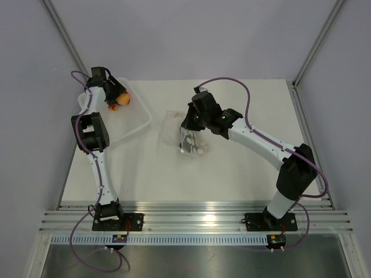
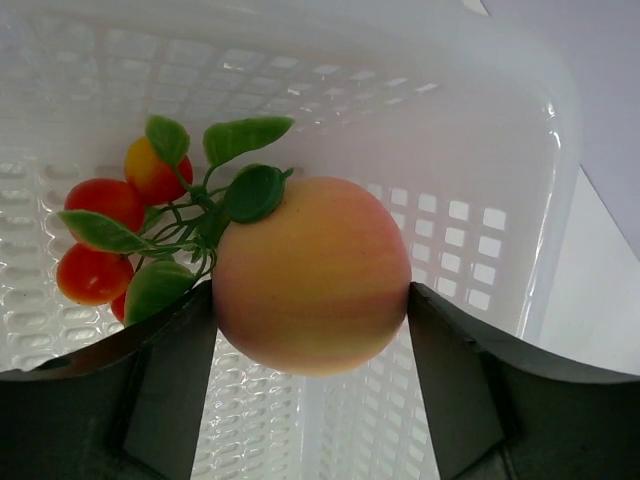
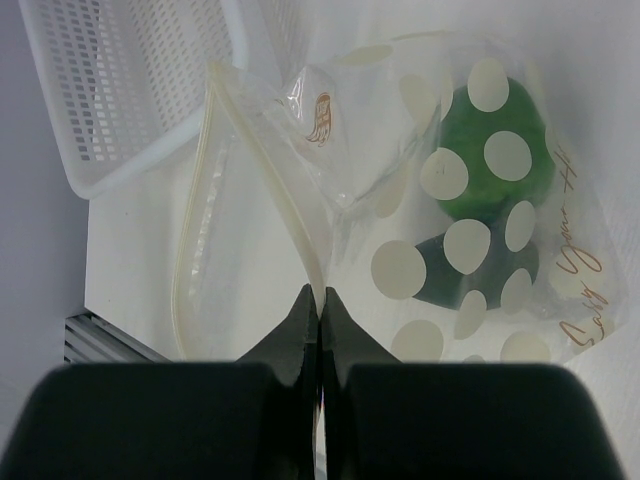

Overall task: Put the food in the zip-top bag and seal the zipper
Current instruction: Pick up the fake fruit from the bin, then place the fake fruit in the zipper food storage bag.

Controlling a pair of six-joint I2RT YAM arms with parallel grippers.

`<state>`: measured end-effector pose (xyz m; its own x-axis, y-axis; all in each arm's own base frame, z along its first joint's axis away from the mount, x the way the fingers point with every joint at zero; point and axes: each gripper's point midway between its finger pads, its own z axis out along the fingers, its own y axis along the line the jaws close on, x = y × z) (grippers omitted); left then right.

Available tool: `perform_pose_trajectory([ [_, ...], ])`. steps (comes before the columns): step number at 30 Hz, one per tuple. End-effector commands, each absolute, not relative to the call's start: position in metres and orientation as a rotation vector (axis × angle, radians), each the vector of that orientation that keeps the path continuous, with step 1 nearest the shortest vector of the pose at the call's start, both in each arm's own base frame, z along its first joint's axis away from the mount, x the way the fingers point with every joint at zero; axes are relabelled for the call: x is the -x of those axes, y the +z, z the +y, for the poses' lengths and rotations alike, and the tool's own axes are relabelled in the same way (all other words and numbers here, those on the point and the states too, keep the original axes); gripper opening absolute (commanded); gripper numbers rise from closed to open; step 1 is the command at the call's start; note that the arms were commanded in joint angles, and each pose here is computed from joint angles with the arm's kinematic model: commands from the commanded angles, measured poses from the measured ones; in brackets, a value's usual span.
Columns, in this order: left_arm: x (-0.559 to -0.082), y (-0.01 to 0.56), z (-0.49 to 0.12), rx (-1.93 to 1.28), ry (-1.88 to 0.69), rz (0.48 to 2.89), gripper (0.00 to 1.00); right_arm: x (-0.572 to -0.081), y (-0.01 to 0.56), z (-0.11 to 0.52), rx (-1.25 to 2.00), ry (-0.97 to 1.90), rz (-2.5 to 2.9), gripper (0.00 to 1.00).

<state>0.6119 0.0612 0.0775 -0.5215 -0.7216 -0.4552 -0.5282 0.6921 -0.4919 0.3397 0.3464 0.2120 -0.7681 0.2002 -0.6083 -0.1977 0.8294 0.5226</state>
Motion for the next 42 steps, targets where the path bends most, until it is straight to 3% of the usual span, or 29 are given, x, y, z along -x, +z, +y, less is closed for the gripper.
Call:
perform_pose_trajectory([
  [1, -0.624, 0.103, 0.056, 0.902, -0.429, 2.190, 0.64, -0.343, 0.230, 0.352, 0.015, 0.782, 2.281, 0.00],
  [8, -0.598, 0.171, 0.048, 0.823, -0.406, 2.112, 0.43, -0.343, 0.225, 0.352, 0.006, 0.779, 2.289, 0.00],
  [18, -0.501, 0.222, 0.022, 0.732, -0.358, 2.055, 0.38, -0.346, 0.217, 0.354, -0.002, 0.767, 2.308, 0.00],
  [23, -0.454, 0.221, -0.036, 0.544, -0.500, 2.143, 0.36, -0.348, 0.220, 0.357, -0.003, 0.777, 2.299, 0.00],
  [28, -0.410, 0.255, -0.097, 0.293, -0.580, 2.147, 0.36, -0.351, 0.221, 0.361, -0.004, 0.785, 2.298, 0.00],
  [42, -0.323, 0.286, -0.170, 0.044, -0.774, 2.148, 0.34, -0.353, 0.223, 0.363, -0.001, 0.789, 2.294, 0.00],
])
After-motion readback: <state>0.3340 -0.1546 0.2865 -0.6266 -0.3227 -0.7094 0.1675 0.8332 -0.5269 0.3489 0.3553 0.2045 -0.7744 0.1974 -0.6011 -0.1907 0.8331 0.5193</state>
